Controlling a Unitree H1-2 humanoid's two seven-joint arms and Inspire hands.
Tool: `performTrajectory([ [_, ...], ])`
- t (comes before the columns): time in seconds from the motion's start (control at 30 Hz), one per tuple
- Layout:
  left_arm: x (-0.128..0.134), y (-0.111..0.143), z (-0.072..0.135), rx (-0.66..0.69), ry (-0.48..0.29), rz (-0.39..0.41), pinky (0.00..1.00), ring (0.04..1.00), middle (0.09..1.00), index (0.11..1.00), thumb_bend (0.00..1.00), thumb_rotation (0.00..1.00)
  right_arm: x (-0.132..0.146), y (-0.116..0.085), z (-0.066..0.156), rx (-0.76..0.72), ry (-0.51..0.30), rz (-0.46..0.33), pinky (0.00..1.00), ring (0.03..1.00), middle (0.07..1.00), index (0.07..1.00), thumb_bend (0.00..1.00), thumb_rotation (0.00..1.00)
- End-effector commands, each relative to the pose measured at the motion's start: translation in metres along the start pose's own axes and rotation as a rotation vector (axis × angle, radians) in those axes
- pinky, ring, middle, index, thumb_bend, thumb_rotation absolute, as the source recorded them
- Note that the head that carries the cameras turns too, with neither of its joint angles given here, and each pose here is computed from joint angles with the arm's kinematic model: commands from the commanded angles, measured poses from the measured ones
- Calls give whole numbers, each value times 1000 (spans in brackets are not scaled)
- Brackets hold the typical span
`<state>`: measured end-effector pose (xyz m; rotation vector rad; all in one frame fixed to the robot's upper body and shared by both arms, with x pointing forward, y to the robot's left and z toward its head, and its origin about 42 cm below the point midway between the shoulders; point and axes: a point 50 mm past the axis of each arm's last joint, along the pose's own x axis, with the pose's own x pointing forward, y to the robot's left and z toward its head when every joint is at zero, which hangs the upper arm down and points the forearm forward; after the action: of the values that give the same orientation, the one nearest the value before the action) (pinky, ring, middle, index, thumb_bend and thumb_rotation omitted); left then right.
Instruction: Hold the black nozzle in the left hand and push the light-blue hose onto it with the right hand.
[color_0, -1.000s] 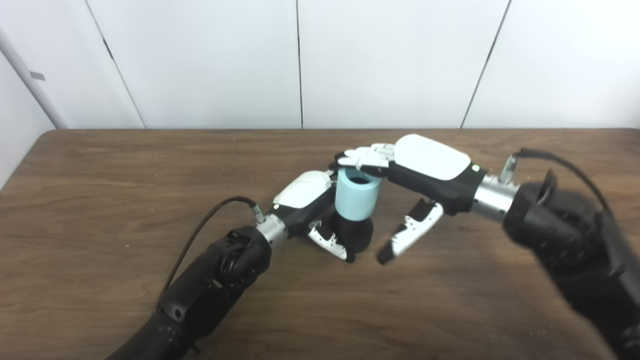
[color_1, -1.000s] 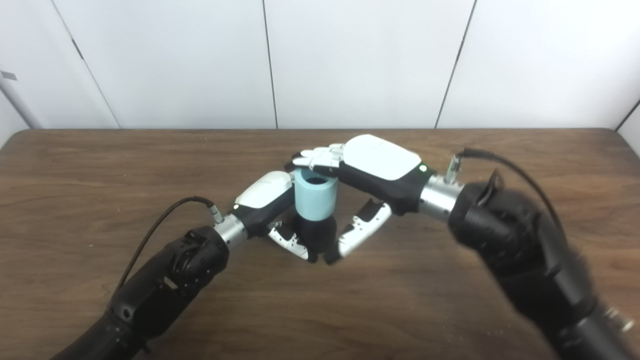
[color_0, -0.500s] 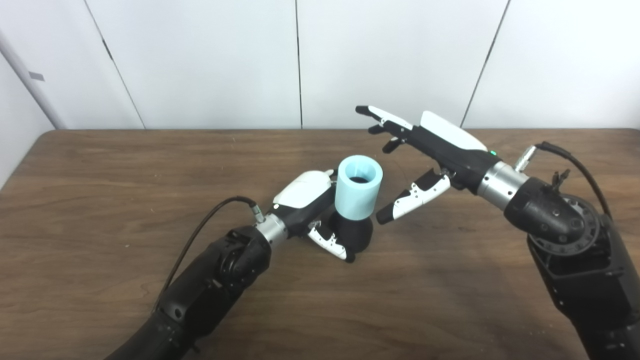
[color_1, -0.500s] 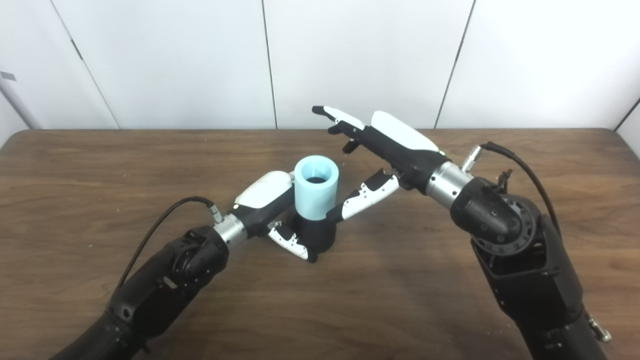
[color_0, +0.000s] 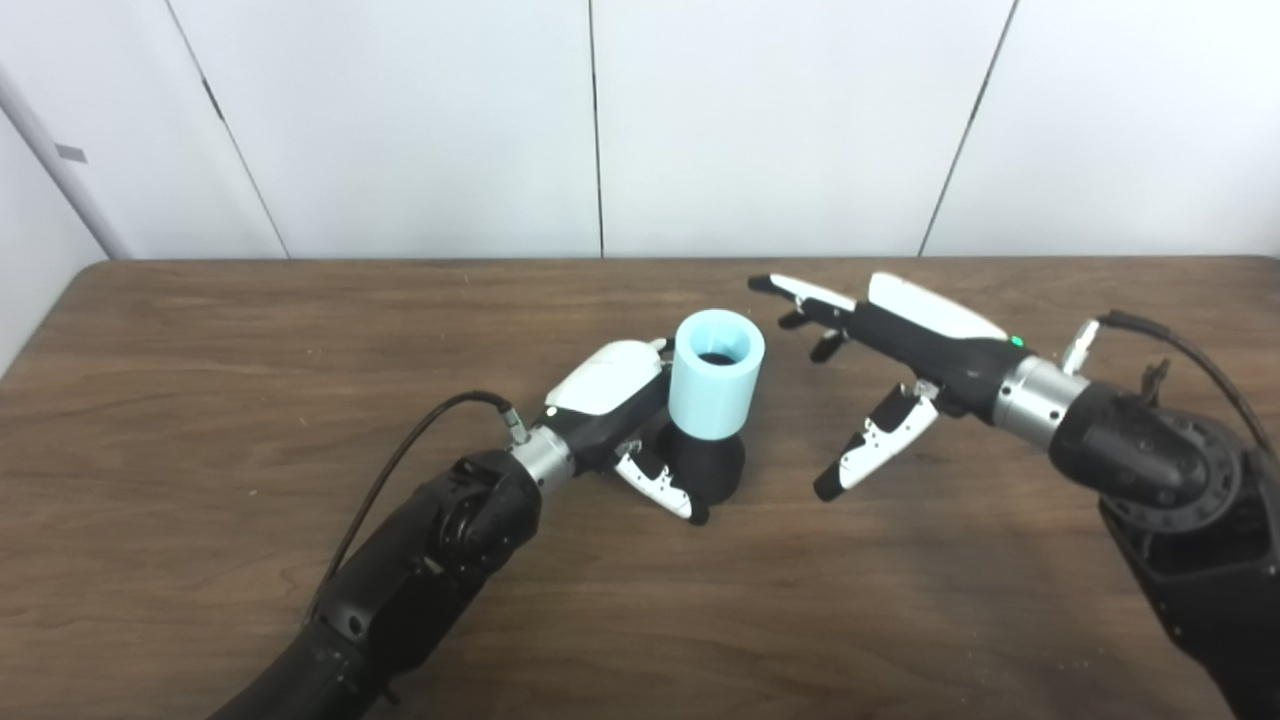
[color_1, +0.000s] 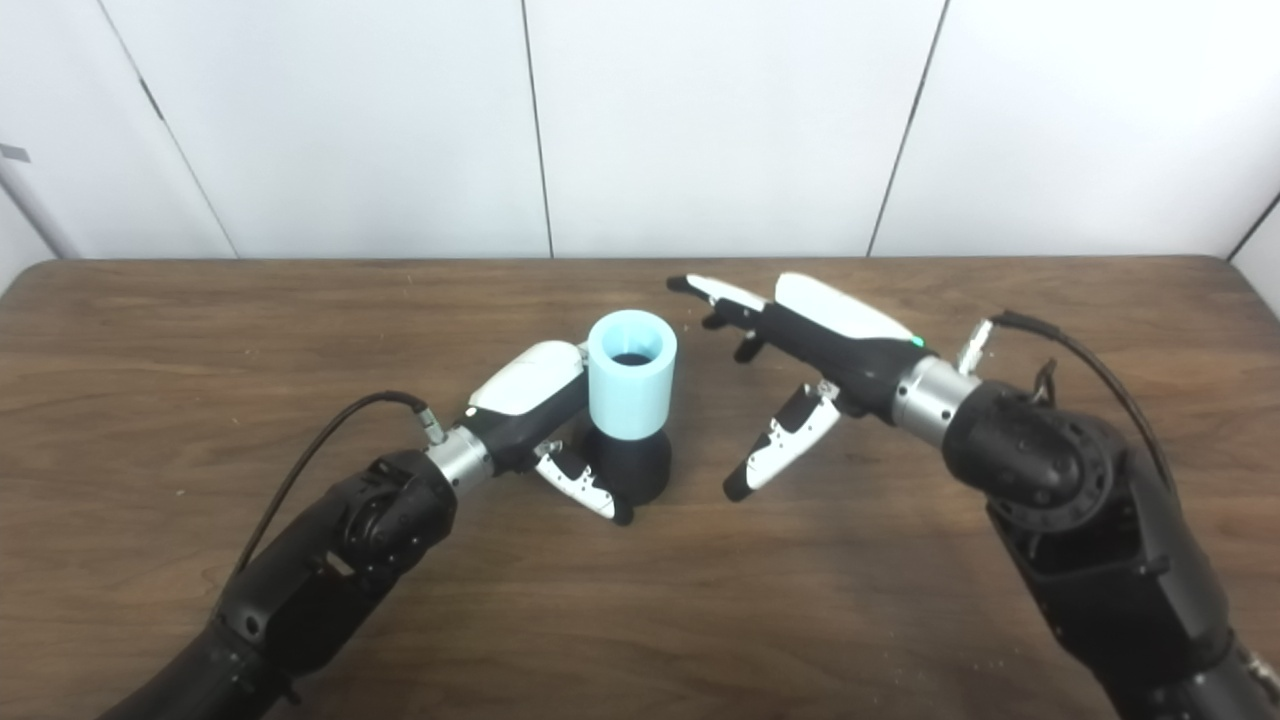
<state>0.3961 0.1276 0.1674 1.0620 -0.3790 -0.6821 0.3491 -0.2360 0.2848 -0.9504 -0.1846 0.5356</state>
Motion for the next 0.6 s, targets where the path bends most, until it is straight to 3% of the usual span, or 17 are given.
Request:
performTrajectory([
  [0.0, -13, -24, -17, 30, 80, -139, 988, 596, 492, 479, 526, 0, -2, -4, 7, 24, -15, -144, 580, 723, 807, 833, 750, 0],
  [0.2, -13, -25, -18, 25, 79, -135, 988, 589, 476, 489, 527, 0, 3, 17, -6, 217, 45, -336, 460, 622, 728, 770, 731, 0],
  [0.4, -14, -25, -18, 8, 79, -126, 975, 600, 475, 507, 524, 0, 5, 30, -13, 320, 96, -432, 431, 608, 727, 756, 718, 0],
  [0.47, -15, -25, -19, 3, 84, -129, 971, 765, 774, 783, 851, 104, 4, 33, -15, 329, 108, -440, 442, 615, 727, 753, 717, 0],
  [0.57, -15, -25, -20, 6, 92, -136, 996, 942, 951, 943, 979, 205, 3, 35, -16, 329, 111, -437, 458, 621, 727, 751, 717, 0],
])
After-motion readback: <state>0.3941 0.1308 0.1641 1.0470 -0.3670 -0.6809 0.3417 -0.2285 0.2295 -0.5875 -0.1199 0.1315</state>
